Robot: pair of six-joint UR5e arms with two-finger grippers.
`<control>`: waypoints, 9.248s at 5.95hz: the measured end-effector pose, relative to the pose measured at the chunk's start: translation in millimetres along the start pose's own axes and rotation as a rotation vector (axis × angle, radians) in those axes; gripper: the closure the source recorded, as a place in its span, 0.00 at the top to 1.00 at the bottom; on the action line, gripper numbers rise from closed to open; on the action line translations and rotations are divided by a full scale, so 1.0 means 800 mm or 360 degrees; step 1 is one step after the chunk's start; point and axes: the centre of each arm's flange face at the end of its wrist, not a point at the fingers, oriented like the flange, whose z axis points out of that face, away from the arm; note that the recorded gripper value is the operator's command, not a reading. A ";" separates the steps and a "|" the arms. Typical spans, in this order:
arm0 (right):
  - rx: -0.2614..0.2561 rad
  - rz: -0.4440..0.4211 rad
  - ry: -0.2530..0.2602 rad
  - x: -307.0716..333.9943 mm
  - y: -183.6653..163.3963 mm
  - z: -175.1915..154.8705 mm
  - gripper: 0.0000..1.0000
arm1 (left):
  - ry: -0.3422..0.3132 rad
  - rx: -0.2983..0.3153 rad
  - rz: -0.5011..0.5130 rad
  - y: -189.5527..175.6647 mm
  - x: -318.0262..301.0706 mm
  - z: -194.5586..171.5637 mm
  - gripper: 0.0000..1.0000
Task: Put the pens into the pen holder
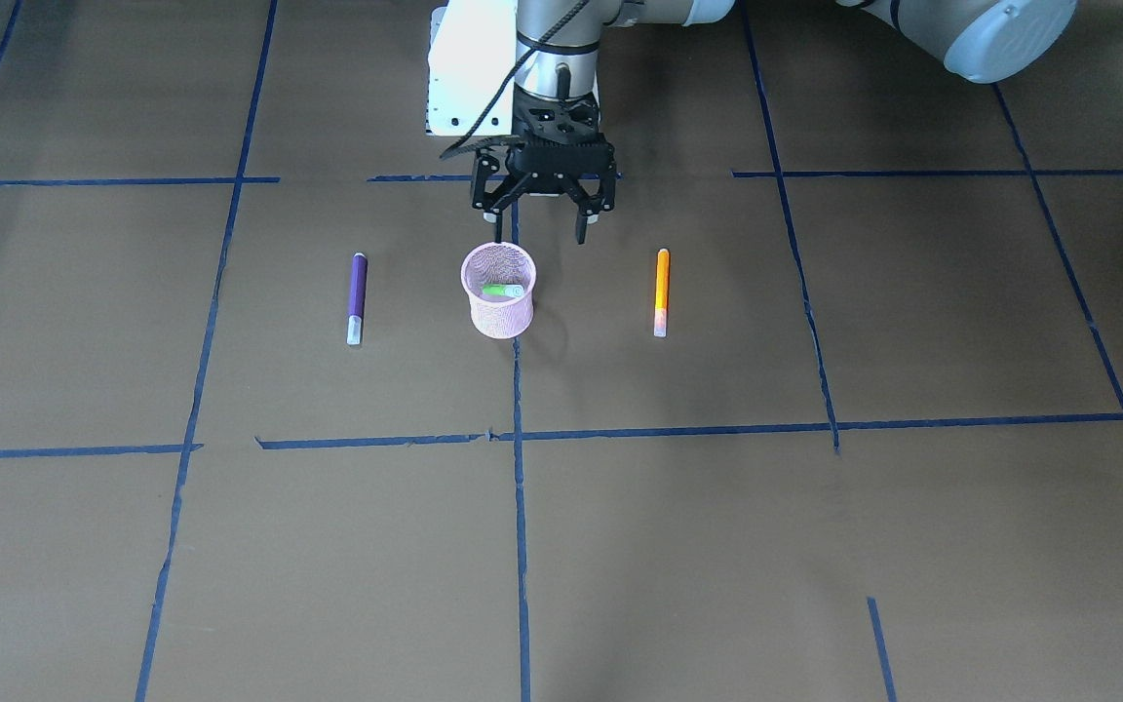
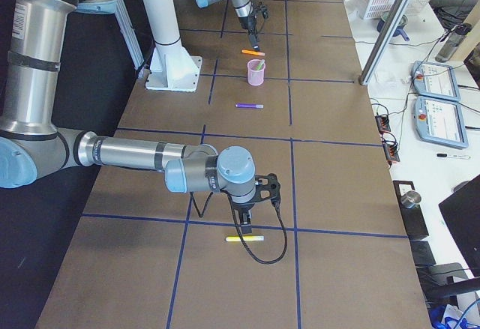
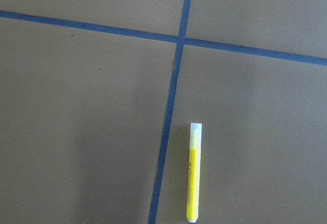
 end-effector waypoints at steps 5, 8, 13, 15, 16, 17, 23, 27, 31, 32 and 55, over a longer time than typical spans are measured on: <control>-0.0029 0.0062 0.0134 0.012 -0.013 0.089 0.95 | -0.0024 -0.0369 0.0303 -0.067 -0.176 -0.022 1.00; -0.0045 0.0029 0.0165 0.031 -0.016 0.174 0.89 | -0.0015 -0.0362 0.0310 -0.066 -0.179 -0.028 1.00; -0.0136 -0.0007 0.0154 0.026 -0.025 0.214 0.68 | -0.0023 -0.0358 0.0305 -0.067 -0.181 -0.027 1.00; -0.0149 -0.0027 0.0151 0.022 -0.025 0.219 0.61 | -0.0025 -0.0359 0.0306 -0.067 -0.182 -0.026 1.00; -0.0154 -0.0039 0.0150 0.021 -0.025 0.221 0.60 | -0.0026 -0.0359 0.0306 -0.067 -0.182 -0.026 1.00; -0.0158 -0.0050 0.0149 0.020 -0.025 0.222 0.54 | -0.0028 -0.0361 0.0306 -0.067 -0.182 -0.024 1.00; -0.0115 -0.0127 0.0118 0.004 -0.034 0.221 0.00 | -0.0031 -0.0363 0.0307 -0.067 -0.182 -0.022 1.00; 0.0336 -0.0332 -0.0029 -0.129 -0.102 0.107 0.00 | -0.0025 -0.0364 0.0309 -0.066 -0.182 -0.024 1.00; 0.0757 -0.0498 -0.0238 -0.365 -0.172 -0.011 0.00 | -0.0015 -0.0359 0.0306 -0.067 -0.181 -0.029 1.00; 0.0835 -0.0611 -0.0285 -0.441 -0.188 -0.011 0.00 | -0.0008 -0.0357 0.0306 -0.066 -0.180 -0.031 1.00; 0.0138 0.0057 -0.0138 -0.657 -0.243 0.006 1.00 | -0.0055 -0.0389 0.0240 -0.055 -0.176 0.121 0.82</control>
